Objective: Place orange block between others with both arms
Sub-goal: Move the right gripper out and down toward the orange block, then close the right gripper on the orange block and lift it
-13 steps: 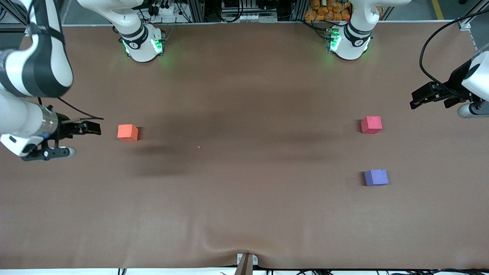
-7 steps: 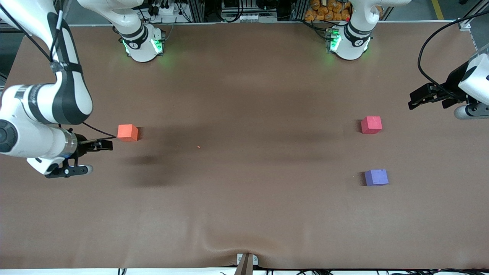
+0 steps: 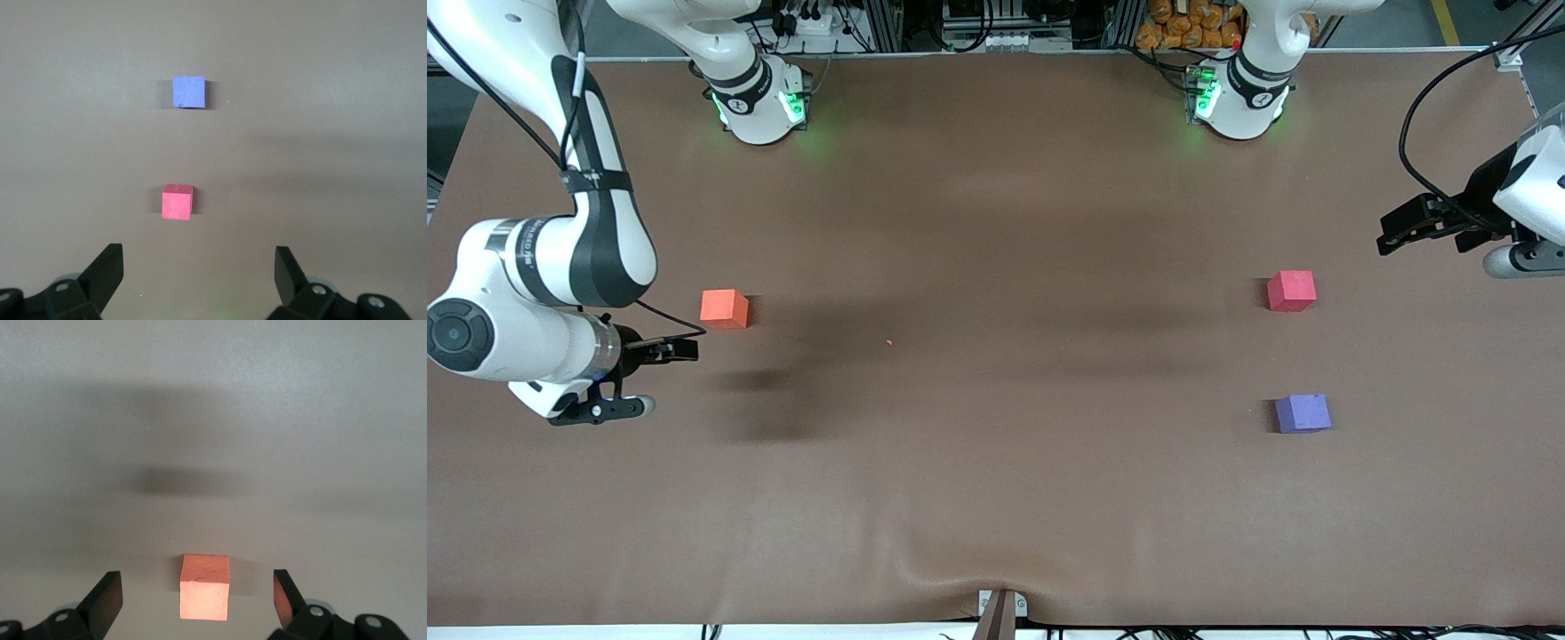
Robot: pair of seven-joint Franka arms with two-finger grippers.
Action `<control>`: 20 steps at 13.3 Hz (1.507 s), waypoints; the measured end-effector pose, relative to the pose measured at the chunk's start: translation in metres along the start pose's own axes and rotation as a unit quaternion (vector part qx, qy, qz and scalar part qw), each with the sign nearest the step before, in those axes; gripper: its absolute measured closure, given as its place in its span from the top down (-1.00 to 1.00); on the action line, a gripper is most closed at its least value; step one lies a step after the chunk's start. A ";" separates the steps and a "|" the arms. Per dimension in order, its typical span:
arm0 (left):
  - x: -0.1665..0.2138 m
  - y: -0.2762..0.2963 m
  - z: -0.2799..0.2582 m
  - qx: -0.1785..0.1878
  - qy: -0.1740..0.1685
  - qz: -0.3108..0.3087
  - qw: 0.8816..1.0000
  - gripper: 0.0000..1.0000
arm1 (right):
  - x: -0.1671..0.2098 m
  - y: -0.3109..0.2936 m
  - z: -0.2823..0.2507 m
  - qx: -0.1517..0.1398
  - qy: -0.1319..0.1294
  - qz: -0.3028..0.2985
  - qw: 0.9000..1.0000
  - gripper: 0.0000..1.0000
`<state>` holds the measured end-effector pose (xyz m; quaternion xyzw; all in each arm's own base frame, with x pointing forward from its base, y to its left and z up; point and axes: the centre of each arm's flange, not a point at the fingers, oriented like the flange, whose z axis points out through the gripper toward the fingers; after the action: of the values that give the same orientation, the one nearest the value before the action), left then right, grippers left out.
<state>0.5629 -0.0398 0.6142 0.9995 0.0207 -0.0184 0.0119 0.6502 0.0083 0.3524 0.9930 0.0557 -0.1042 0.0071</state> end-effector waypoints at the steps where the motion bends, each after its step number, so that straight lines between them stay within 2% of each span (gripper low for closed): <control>1: 0.000 0.000 0.000 0.000 0.000 0.000 1.000 1.00 | 0.002 0.000 0.003 0.000 0.001 0.000 1.000 1.00; 10: 0.000 0.000 0.000 0.000 0.000 0.000 1.000 1.00 | 0.005 0.003 0.012 -0.001 0.000 0.002 1.000 1.00; 14: 0.000 0.000 0.000 0.000 0.000 0.000 1.000 1.00 | 0.011 0.008 0.017 -0.002 0.014 0.006 1.000 1.00; 18: 0.000 -0.001 0.001 0.000 -0.001 -0.001 1.000 1.00 | 0.032 0.034 0.055 -0.008 0.050 0.019 0.999 1.00; 20: 0.000 -0.002 0.002 0.000 -0.002 -0.001 1.000 1.00 | 0.033 0.048 0.084 -0.006 0.034 0.020 0.999 1.00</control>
<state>0.5631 -0.0383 0.6121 0.9995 0.0221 -0.0206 0.0117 0.6706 -0.0375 0.2635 0.9968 0.0369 -0.0701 0.0130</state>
